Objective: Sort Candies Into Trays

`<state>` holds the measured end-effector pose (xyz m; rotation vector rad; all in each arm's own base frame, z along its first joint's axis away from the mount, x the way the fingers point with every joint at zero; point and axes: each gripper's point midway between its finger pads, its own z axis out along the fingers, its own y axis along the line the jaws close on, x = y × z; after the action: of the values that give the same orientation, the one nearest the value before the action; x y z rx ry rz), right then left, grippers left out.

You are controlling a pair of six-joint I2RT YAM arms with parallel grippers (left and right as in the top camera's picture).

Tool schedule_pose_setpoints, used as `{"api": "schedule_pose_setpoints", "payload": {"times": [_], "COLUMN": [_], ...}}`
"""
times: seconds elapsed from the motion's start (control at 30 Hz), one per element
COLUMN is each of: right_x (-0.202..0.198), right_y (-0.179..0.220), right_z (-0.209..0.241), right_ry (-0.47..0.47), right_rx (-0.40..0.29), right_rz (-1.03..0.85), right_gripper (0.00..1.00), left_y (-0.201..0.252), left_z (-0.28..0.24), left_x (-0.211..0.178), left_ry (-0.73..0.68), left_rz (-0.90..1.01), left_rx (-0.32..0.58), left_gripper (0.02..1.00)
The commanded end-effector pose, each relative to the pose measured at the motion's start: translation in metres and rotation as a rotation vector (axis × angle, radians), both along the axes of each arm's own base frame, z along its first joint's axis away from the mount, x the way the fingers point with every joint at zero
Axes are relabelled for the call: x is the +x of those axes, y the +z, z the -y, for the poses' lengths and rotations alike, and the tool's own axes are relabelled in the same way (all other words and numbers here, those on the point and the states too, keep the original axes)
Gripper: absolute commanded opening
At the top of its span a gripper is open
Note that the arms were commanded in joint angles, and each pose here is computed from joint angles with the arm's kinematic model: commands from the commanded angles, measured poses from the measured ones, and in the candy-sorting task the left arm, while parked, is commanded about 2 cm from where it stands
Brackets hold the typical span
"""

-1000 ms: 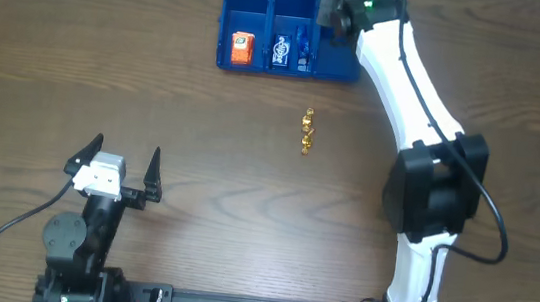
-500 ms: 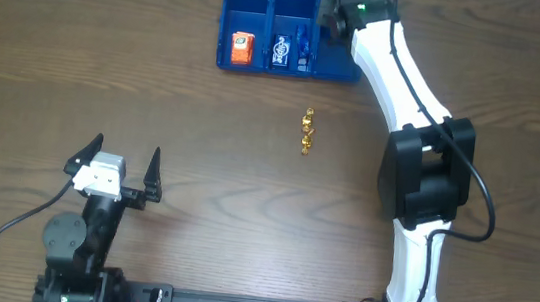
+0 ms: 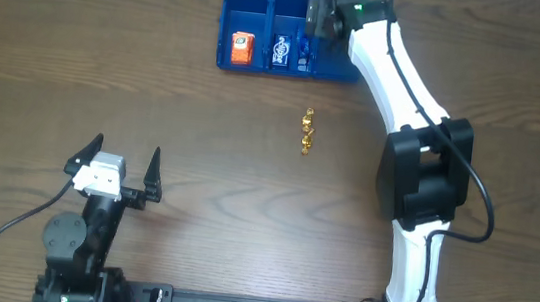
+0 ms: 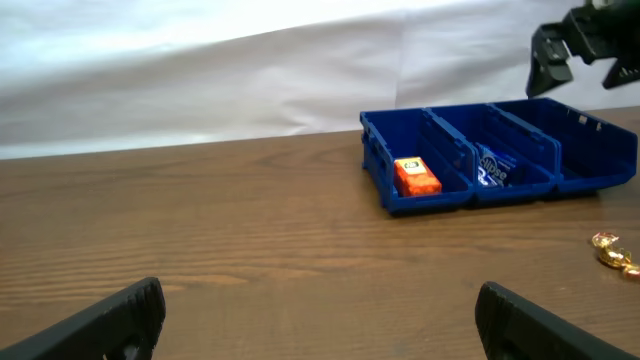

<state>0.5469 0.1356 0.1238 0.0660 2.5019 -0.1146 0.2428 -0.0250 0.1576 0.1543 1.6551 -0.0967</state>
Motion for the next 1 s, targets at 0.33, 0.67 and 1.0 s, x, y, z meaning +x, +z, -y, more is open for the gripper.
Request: {"api": "schedule_pose_setpoints", "payload": {"times": [0.33, 0.67, 1.0], "right_x": [-0.170, -0.216, -0.213], "right_y": [0.027, -0.090, -0.121], "right_z": [-0.049, -0.038, -0.042], "right_ry": [0.052, -0.008, -0.005], "right_rx": [0.097, 0.118, 0.110], "right_rz": [-0.379, -0.532, -0.544], "right_gripper": [1.000, 1.000, 1.000], "left_y": [-0.016, -0.016, -0.016], "left_z": [0.003, 0.003, 0.003], "left_x": [-0.001, -0.001, -0.001], "left_ry": [-0.020, -0.020, -0.020], "left_rz": [-0.042, -0.042, -0.042], "left_rx": [0.011, 0.011, 0.011], "left_gripper": [0.998, 0.998, 0.996]}}
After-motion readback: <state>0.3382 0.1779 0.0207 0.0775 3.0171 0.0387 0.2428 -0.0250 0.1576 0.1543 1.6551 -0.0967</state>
